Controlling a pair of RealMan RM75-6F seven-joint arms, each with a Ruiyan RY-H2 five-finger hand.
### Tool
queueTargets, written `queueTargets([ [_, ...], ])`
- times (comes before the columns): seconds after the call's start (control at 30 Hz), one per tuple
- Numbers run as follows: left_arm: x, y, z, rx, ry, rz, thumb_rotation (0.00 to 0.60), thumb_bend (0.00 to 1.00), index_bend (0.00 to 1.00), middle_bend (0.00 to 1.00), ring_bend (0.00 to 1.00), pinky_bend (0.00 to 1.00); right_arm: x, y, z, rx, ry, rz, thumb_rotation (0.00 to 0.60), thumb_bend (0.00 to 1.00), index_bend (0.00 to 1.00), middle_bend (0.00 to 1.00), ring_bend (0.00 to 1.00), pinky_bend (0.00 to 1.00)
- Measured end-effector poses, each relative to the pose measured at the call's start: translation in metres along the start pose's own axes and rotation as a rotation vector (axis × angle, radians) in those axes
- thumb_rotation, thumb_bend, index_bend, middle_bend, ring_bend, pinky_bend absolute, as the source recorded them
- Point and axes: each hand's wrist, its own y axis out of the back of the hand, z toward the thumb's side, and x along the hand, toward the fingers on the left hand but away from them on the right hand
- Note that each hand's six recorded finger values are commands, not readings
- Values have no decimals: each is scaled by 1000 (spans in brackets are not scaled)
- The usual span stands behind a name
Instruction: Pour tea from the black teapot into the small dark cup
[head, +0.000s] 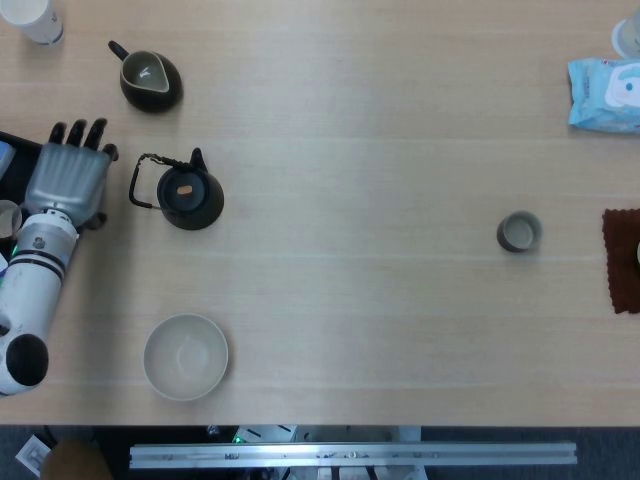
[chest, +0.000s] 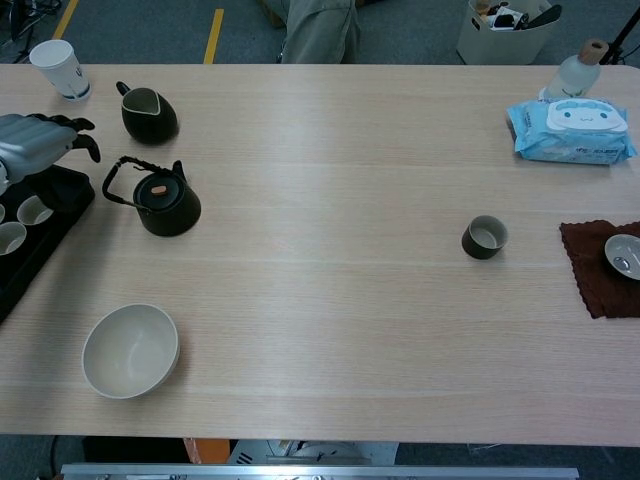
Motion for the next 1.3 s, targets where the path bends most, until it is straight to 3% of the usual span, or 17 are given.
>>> queueTargets([
  [0.57,2,5,36,42,-82,-31,600,211,221,0,0,76,2,-2,-6,-3,-20,6,600,66,337,325,263,283],
  [0.93,-14,13,63,53,-190,3,600,211,214,0,0,76,4,-3,-9,-7,-28,8,600,66,337,325,263,284],
  [1.3,-22,25,75,88,-242,93,600,211,112,0,0,76,3,-5,-9,-13,-26,11,600,66,337,325,263,283],
])
